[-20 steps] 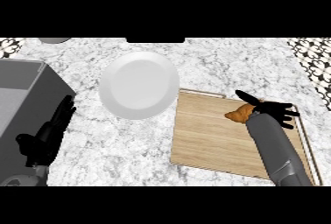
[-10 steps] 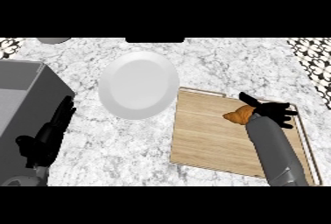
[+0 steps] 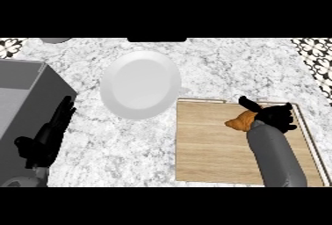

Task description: Pick the croissant from the tray and place it in the plate

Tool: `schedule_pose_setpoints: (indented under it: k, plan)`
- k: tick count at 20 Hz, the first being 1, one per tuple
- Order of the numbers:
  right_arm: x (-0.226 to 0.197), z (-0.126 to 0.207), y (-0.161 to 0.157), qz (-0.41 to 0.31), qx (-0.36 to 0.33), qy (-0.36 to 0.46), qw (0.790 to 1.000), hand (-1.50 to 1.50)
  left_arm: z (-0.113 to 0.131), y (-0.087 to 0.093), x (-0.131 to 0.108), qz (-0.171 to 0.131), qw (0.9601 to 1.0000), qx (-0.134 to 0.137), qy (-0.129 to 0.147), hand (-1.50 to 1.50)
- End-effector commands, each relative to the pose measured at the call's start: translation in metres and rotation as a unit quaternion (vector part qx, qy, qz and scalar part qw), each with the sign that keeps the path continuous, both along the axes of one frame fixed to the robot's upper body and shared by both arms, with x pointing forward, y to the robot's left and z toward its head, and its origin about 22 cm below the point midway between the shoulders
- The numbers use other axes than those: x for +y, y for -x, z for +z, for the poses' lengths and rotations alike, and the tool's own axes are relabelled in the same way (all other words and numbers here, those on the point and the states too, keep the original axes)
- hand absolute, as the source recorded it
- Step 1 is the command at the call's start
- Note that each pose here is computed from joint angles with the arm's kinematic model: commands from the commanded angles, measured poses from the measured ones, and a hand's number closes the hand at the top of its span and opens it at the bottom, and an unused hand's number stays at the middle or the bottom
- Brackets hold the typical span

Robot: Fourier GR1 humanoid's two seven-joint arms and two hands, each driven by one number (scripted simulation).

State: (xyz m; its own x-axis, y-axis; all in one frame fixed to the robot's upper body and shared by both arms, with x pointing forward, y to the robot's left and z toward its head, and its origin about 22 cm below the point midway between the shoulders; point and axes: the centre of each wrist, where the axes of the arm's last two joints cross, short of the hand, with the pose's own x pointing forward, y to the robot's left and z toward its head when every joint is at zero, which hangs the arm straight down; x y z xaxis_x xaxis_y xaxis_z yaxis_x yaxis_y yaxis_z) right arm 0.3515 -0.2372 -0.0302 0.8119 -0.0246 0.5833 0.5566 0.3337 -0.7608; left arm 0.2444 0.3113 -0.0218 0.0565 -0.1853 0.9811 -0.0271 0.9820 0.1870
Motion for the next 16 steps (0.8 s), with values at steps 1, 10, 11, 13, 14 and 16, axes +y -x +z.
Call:
schedule_pose_setpoints:
  k: [1, 10, 11, 13, 14, 16]
  plan:
    - [0.051, -0.022, 0.023, 0.055, 0.067, 0.019, 0.996, 1.5, -0.01, 0.006, -0.011, -0.005, 1.0, 0.006, -0.006, 0.0]
    - [0.116, -0.027, 0.059, 0.258, 0.044, 0.127, 0.957, 1.5, -0.002, -0.007, -0.015, -0.028, 0.9995, 0.012, -0.003, 0.0]
    - [0.119, -0.028, 0.062, 0.266, 0.051, 0.141, 0.952, 1.5, -0.001, -0.005, -0.014, -0.027, 0.9996, 0.011, -0.005, 0.0]
    - [0.128, -0.019, 0.066, 0.279, 0.036, 0.149, 0.948, 1.5, -0.001, -0.007, -0.013, -0.022, 0.9996, 0.016, -0.004, 0.0]
    - [0.136, -0.01, 0.066, 0.29, 0.023, 0.156, 0.944, 1.5, 0.002, -0.01, -0.014, -0.021, 0.9997, 0.007, -0.003, 0.0]
    - [0.148, -0.002, 0.075, 0.302, 0.005, 0.175, 0.937, 1.5, -0.004, -0.006, -0.012, -0.009, 0.9998, 0.019, 0.0, 0.0]
